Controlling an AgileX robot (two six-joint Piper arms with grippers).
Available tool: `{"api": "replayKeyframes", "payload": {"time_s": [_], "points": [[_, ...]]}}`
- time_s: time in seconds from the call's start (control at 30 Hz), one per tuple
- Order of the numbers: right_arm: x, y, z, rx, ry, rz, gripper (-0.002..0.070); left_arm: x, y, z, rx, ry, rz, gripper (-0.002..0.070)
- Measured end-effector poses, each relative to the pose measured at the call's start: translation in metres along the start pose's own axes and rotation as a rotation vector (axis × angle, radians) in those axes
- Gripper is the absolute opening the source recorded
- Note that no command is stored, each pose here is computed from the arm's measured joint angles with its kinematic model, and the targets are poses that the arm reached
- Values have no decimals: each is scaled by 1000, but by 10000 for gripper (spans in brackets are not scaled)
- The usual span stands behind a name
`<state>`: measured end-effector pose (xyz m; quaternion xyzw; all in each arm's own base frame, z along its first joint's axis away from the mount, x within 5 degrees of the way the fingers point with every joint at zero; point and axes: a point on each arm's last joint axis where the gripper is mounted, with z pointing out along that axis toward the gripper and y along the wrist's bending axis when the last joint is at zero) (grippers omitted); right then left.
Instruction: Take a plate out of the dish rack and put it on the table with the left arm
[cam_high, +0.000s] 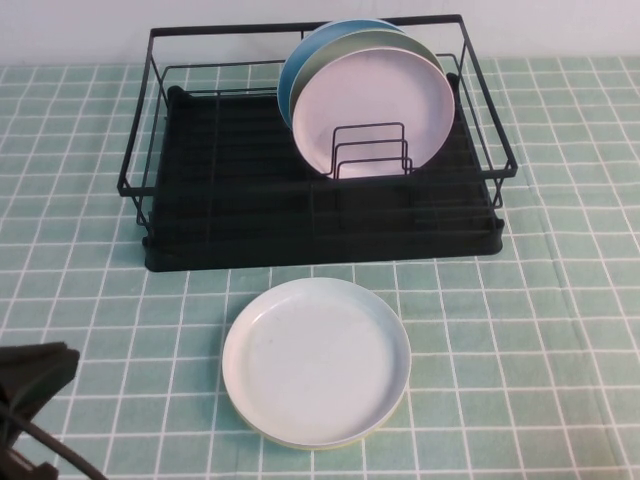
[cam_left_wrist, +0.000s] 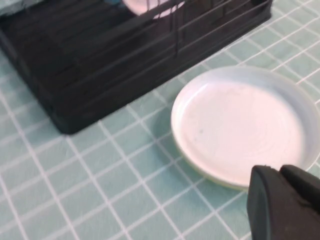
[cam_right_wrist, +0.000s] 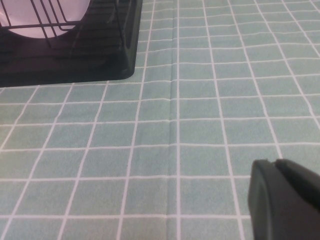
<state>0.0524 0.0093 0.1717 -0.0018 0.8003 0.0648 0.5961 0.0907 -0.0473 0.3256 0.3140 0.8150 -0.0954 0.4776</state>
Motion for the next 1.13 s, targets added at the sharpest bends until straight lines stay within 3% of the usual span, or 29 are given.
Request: {"api": "replayKeyframes", "payload": {"time_s": [0.2,0.37,0.6,0.83,1.0,1.13], "points": [[0,1,0,-7,-1,17,-18,35,1,11,-138,-118,-232,-1],[0,1,0,-13,-1,33,-18,85,-3,22,-263,-280,-332,-1],[0,1,0,-14,-2,36,-18,142,-12,34,-354,-350,-315,-1],[0,1,0,-15,-2,38,-18,155,-14,34,-369,-255,-320,-1],[0,1,0,-15,0,38,-18,156,-14,34,-380,-236,-250,-1],[0,1,0,-15,0,38,-18,157,-13,34,-417,-233,-286,-1]]}}
